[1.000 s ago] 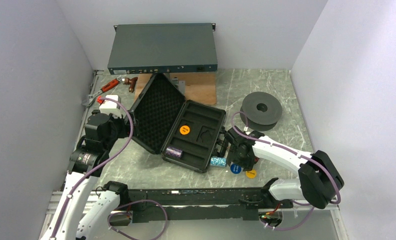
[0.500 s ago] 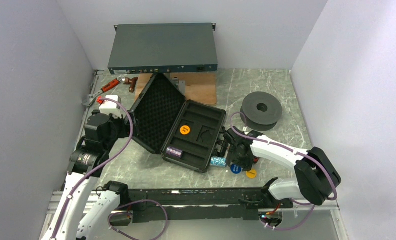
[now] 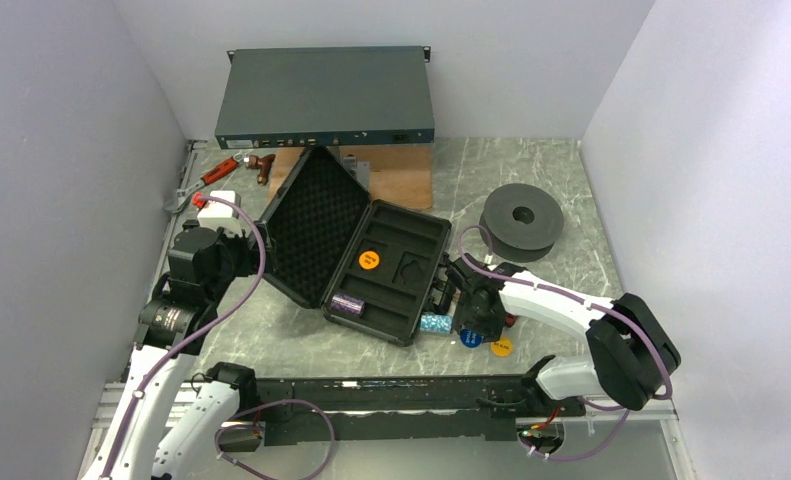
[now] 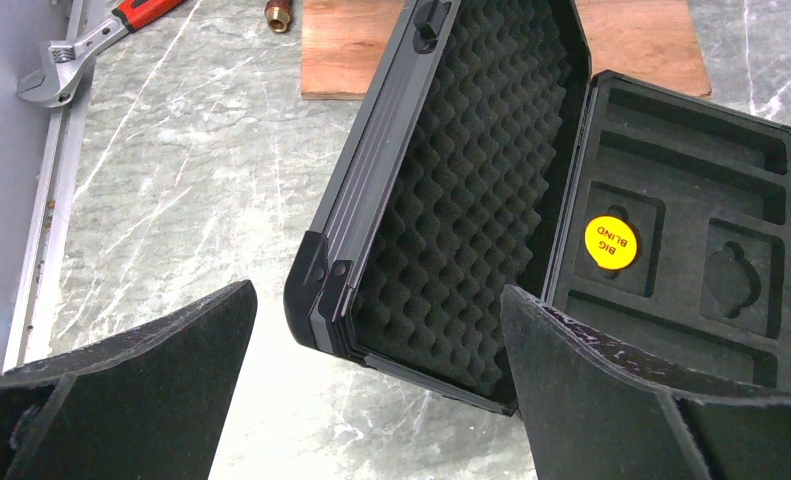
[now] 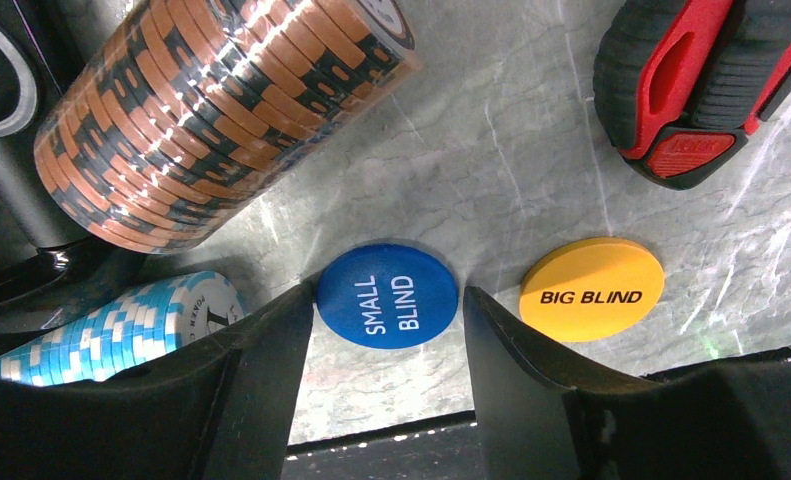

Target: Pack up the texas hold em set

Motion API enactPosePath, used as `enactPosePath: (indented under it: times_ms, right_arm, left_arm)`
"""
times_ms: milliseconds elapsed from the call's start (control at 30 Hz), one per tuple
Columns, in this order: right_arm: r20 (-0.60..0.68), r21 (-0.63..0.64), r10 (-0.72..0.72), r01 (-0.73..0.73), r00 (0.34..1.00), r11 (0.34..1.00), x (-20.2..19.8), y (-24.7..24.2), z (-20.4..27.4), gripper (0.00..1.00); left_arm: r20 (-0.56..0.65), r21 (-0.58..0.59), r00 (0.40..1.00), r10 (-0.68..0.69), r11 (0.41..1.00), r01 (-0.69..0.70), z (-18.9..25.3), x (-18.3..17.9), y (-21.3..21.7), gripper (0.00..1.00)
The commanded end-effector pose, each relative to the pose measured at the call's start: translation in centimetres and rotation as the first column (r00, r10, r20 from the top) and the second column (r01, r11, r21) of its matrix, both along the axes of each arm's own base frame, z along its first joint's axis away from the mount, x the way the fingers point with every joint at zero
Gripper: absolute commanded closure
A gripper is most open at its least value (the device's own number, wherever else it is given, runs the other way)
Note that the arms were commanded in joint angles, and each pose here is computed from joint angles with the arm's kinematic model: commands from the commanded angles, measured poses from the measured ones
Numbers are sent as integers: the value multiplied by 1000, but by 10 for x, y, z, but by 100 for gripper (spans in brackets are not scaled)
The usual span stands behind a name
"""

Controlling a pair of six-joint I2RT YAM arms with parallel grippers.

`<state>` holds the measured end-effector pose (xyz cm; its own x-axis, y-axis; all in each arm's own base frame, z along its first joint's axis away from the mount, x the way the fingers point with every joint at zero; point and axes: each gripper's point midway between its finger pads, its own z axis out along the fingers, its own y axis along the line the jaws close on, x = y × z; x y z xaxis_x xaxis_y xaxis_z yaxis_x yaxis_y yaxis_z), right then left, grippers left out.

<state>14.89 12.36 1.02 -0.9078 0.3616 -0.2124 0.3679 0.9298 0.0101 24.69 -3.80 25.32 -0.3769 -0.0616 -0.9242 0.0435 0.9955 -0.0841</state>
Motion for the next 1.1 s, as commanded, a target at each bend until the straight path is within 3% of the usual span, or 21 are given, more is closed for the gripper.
enactPosePath:
  times_ms: [0,367,633,1067]
  right_arm:
    - [11,-29,-12,12,1000,1000,3,-5,-8,41]
    - [1,-38,-11,11,1000,999,1,-7,-13,47]
    - [5,-36,-5,5,1000,999,1,-7,-11,59]
    - [92,0,-5,5,996,1000,11,-6,9,60]
  left_arm:
    - [35,-5,999,-10,1000,10,7,2,-1,1]
    - [34,-5,999,-11,1000,12,7,2,-2,1]
    - [36,-6,999,-12,1000,12,7,1,-2,1]
    - [40,-6,999,-11,1000,11,8,0,-1,1]
